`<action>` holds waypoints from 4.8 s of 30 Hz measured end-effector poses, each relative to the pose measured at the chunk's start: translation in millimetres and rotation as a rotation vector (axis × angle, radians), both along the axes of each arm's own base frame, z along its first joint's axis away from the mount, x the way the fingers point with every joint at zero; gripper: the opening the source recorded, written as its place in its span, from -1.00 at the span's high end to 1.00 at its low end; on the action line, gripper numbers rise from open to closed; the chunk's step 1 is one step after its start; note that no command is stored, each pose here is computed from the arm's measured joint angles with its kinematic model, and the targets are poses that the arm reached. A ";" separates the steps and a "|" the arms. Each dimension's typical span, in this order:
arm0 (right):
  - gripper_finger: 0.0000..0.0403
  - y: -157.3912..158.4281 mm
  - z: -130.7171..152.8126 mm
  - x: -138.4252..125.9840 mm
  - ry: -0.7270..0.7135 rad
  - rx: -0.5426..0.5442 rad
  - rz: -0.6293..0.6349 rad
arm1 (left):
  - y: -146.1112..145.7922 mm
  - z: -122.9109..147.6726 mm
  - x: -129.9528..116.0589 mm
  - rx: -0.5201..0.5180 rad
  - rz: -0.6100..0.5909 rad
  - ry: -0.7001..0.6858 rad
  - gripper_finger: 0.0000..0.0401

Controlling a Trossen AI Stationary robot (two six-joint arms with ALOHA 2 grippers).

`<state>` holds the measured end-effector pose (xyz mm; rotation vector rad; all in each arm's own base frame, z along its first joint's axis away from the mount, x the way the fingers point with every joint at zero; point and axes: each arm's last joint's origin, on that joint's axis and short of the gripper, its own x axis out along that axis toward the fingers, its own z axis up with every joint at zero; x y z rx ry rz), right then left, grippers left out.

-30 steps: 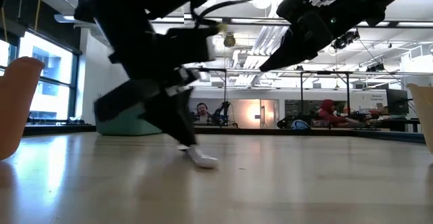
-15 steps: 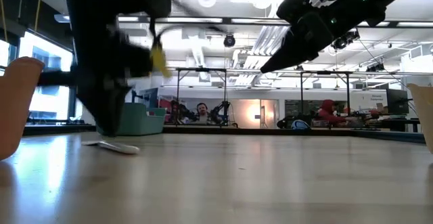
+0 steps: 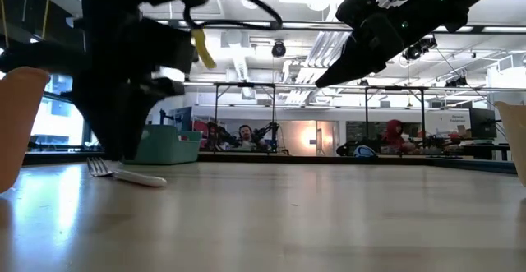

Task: Sort silverware by color (type)
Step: Put the white fork into the green bin

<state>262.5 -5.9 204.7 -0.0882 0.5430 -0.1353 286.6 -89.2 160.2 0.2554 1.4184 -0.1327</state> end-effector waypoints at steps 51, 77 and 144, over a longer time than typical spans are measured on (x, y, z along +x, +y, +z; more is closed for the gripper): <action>1.00 0.1 -1.1 -0.6 0.011 0.009 -0.005 | 27.3 0.5 0.0 -0.059 0.019 0.176 0.75; 1.00 0.1 -1.0 -0.5 0.010 0.006 -0.004 | 45.0 -30.0 -7.9 -0.075 -0.008 0.126 0.95; 1.00 0.0 -1.0 -0.5 0.009 0.002 -0.001 | 267.3 41.3 -115.0 0.134 1.141 -0.446 0.77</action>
